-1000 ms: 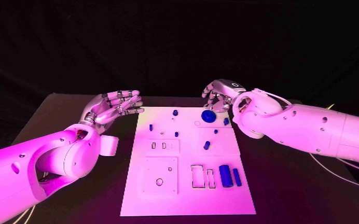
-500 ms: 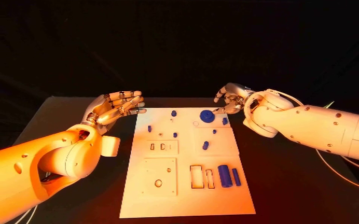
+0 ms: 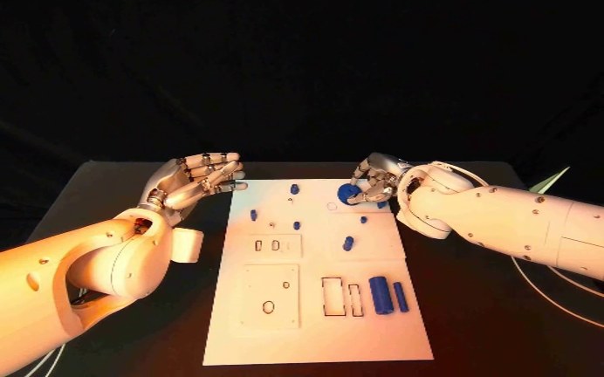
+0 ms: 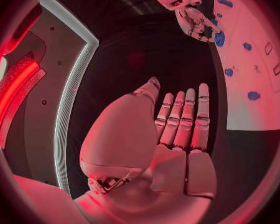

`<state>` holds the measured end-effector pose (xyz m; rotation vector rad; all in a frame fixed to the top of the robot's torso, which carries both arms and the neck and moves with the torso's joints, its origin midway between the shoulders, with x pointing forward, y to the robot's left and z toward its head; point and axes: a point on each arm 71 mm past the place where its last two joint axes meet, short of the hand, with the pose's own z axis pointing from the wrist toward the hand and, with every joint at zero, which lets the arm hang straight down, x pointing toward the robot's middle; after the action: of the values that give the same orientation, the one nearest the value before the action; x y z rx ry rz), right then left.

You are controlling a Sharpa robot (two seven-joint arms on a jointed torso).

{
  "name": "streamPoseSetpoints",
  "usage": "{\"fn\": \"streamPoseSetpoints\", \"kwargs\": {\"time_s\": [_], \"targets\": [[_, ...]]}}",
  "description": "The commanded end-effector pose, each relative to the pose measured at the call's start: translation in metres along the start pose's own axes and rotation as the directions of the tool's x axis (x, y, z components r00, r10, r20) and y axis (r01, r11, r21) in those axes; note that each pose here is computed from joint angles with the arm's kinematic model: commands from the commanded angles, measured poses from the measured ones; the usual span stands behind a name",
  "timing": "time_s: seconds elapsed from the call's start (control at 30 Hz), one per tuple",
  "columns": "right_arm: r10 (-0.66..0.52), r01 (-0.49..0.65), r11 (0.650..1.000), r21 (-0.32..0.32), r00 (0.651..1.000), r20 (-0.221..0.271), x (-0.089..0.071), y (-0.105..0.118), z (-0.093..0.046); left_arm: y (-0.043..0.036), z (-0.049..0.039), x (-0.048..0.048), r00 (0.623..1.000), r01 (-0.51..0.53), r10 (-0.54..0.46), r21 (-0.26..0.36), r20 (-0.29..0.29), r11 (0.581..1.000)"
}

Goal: Assemble the parts on the task board

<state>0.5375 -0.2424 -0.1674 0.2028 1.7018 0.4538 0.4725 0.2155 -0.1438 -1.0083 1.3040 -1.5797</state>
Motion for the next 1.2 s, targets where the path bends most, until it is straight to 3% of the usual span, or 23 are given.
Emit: {"fn": "streamPoseSetpoints", "kwargs": {"time_s": [0.03, 0.87, 1.2], "targets": [[-0.008, 0.008, 1.000, -0.014, 1.000, -0.003, 0.0033, 0.0017, 0.0015, -0.0015, 0.0006, 0.0029, 1.000, 0.011, -0.011, 0.014, -0.021, 1.000], [-0.066, 0.067, 0.998, -0.022, 0.997, 0.047, 0.0035, 0.0059, 0.0045, -0.0013, 0.0003, 0.0014, 1.000, 0.010, -0.010, 0.009, -0.020, 1.000], [-0.107, 0.107, 0.994, -0.013, 0.994, 0.020, 0.0078, 0.0064, 0.0046, -0.0013, -0.0001, 0.0009, 1.000, 0.010, -0.010, 0.007, -0.019, 1.000]]}}
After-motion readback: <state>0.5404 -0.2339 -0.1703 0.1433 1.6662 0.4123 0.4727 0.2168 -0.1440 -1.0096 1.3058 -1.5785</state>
